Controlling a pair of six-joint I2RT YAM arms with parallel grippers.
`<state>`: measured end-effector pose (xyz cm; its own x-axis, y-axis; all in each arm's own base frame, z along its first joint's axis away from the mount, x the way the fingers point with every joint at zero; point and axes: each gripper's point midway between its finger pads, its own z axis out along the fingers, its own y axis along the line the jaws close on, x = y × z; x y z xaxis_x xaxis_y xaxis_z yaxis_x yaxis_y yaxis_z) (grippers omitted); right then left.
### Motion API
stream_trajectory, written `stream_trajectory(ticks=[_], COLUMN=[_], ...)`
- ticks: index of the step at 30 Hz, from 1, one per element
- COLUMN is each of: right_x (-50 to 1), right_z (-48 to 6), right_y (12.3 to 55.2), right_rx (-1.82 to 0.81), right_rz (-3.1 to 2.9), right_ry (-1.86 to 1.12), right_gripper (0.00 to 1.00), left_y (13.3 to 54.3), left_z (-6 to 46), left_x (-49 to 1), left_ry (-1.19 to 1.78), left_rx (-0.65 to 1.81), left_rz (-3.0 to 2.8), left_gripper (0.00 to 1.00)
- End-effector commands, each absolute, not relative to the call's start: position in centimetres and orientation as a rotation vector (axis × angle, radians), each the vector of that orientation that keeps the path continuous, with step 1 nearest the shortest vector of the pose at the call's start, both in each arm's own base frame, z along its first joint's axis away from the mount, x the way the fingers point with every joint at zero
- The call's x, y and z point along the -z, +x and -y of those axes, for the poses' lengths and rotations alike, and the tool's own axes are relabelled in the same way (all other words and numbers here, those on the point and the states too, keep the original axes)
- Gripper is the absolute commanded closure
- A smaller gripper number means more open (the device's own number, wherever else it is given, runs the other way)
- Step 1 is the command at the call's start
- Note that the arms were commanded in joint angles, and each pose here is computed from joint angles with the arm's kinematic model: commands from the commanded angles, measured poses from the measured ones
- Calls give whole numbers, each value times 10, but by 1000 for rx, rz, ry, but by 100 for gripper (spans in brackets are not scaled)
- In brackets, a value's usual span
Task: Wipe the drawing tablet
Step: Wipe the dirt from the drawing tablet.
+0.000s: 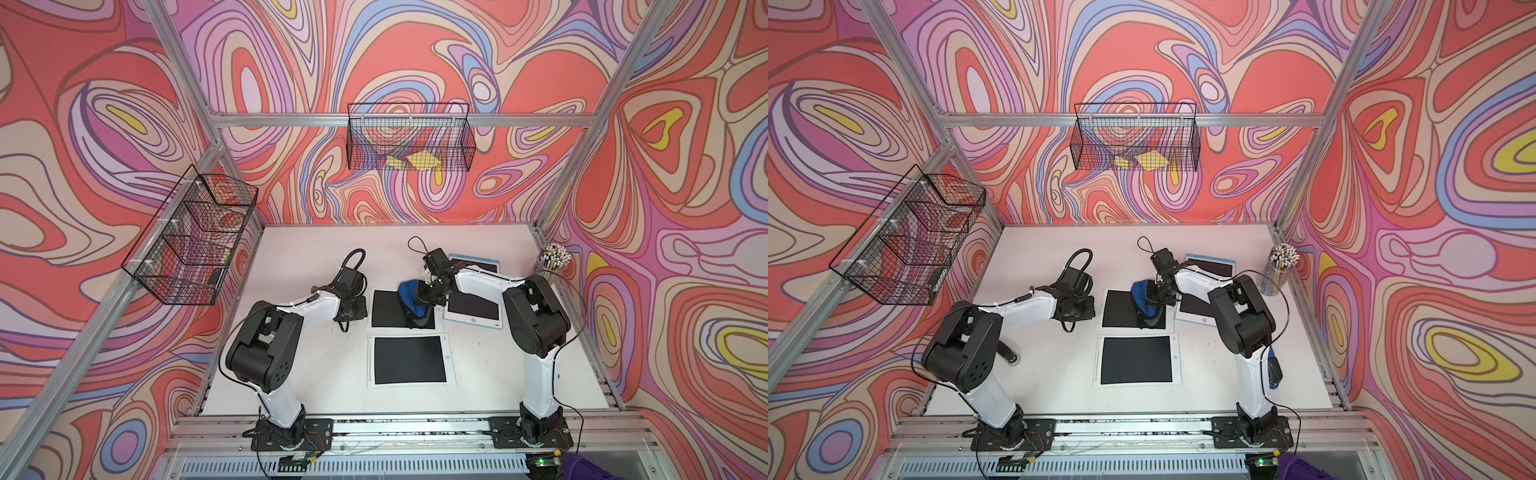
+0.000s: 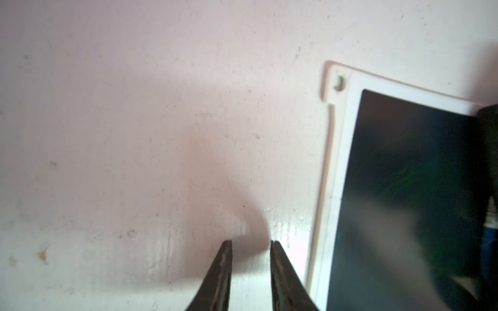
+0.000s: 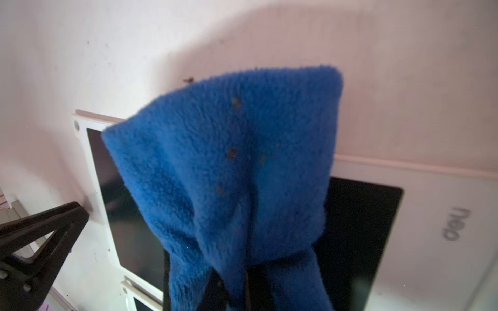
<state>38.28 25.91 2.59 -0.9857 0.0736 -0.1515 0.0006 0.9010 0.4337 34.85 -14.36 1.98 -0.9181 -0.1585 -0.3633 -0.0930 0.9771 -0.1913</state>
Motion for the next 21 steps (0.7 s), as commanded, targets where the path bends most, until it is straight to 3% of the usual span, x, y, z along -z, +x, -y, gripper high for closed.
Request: stream_trajectory(ticks=[1, 8, 18, 21], right_x=[34, 49, 22, 18], right_z=[-255, -323, -270, -268], right_y=[334, 327, 344, 346], right_rx=[-381, -470, -412, -418], right_rz=[-3120, -3128, -3079, -3074], right_ry=[-21, -115, -9, -19], right_gripper=[100, 100, 100, 100], left_y=[307, 309, 308, 305], left_z=[133, 137, 136, 132], left_x=[20, 17, 26, 31], left_ry=[-191, -182, -159, -144], left_rx=[172, 205, 171, 114], left_rz=[-2919, -2913, -2950, -2994], left_gripper=[72, 70, 72, 81])
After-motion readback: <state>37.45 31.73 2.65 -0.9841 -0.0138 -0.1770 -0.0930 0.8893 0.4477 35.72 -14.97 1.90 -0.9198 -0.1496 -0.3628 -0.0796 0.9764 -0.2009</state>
